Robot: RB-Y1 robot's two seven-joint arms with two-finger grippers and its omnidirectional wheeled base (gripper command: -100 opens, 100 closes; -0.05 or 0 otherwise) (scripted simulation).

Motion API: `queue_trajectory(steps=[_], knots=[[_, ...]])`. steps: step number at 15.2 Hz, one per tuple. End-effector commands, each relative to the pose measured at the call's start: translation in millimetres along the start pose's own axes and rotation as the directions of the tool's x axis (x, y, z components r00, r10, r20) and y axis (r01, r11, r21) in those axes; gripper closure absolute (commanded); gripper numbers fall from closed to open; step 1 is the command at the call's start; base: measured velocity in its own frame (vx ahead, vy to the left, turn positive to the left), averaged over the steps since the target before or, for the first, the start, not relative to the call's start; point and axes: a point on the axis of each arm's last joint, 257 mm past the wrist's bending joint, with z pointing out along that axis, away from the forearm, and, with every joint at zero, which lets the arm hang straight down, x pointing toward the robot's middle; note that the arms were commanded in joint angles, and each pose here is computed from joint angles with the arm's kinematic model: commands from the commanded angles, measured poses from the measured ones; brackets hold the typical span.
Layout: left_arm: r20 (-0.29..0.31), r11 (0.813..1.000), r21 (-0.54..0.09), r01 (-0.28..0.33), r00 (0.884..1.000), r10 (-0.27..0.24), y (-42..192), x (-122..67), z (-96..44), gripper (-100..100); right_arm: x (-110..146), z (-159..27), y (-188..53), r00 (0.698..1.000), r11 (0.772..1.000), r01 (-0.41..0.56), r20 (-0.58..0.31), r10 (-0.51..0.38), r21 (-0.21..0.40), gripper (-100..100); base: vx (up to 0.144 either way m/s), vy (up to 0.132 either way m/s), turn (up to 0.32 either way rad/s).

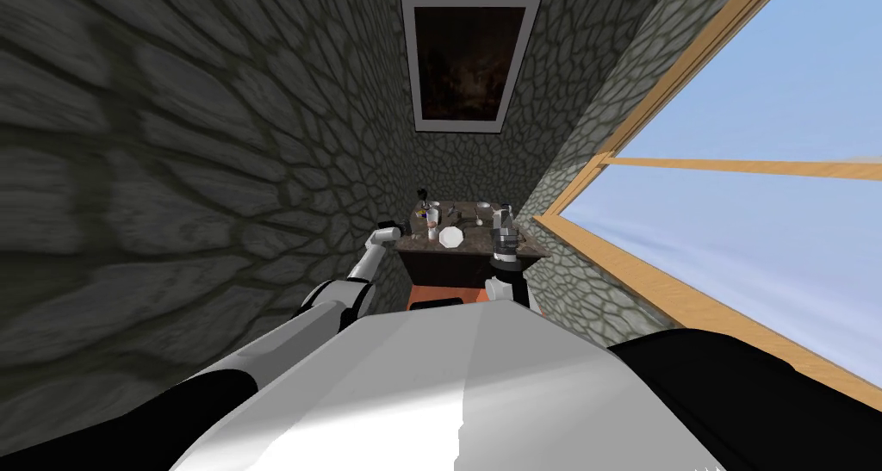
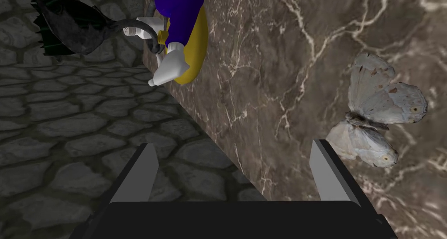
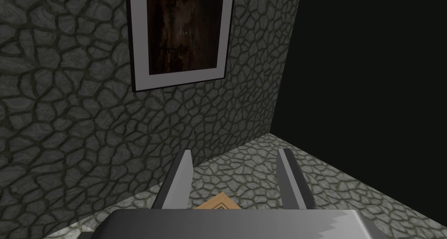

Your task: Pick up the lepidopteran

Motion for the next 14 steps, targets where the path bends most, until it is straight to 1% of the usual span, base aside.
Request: queue_trajectory(steps=[1,2,3,4,5,6,7,8,9,10,11,12,13,14], knots=[[-0.006,0.998,-0.06,0.009,1.0,-0.009,8,5.5,5.2,-100,0,0.0,0,1.0,1.0,0.0,0.0,0.0,0.0,0,0.015,0.031,0.017],[0.001,0.996,-0.088,0.014,1.0,-0.014,18,1.8,6.2,-100,0,0.0,0,1.0,1.0,0.0,0.0,0.0,0.0,0,0.011,0.022,0.002],[-0.022,0.994,-0.105,0.017,1.0,-0.019,10,14.5,8.9,-100,0,0.0,0,1.0,1.0,0.0,0.0,0.0,0.0,0,0.017,0.026,0.02],[-0.011,0.99,-0.141,0.025,1.0,-0.026,22,9.3,10.6,-100,0,0.0,0,1.0,1.0,0.0,0.0,0.0,0.0,0,0.023,0.031,0.015],[-0.009,0.987,-0.161,0.026,1.0,-0.028,29,8.4,10.1,-100,0,0.0,0,1.0,1.0,0.0,0.0,0.0,0.0,0,0.019,0.024,0.004],[-0.009,0.987,-0.161,0.026,1.0,-0.028,29,8.4,10.1,-100,0,0.0,0,1.0,1.0,0.0,0.0,0.0,0.0,0,0.011,0.013,-0.003],[-0.025,0.979,-0.2,0.031,0.999,-0.037,27,19.0,12.4,-100,0,0.0,0,1.0,1.0,0.0,0.0,0.0,0.0,0,0.015,0.018,0.02],[-0.018,0.972,-0.231,0.037,0.999,-0.042,38,15.5,12.2,-100,0,0.0,0,1.0,1.0,0.0,0.0,0.0,0.0,0,0.023,0.022,0.016],[-0.018,0.972,-0.233,0.036,0.999,-0.042,39,15.5,12.1,-100,0,0.0,0,1.0,1.0,0.0,0.0,0.0,0.0,0,0.021,0.016,0.002],[-0.034,0.962,-0.269,0.04,0.998,-0.051,38,26.1,13.3,-100,0,0.0,0,1.0,1.0,0.0,0.0,0.0,0.0,0,0.026,0.026,0.015],[-0.026,0.954,-0.296,0.046,0.998,-0.056,48,22.9,12.7,-100,0,0.0,0,1.0,1.0,0.0,0.0,0.0,0.0,0,0.032,0.03,0.011],[-0.027,0.952,-0.303,0.045,0.998,-0.056,50,23.0,12.1,-100,0,0.0,0,1.0,1.0,0.0,0.0,0.0,0.0,0,0.026,0.022,0.003],[-0.041,0.941,-0.335,0.049,0.997,-0.066,49,33.0,12.6,-100,0,0.0,0,1.0,1.0,0.0,0.0,0.0,0.0,0,0.031,0.029,0.013],[-0.034,0.93,-0.365,0.053,0.997,-0.07,59,30.6,10.9,-100,0,0.0,0,1.0,1.0,0.0,0.0,0.0,0.0,0,0.039,0.031,0.008]])
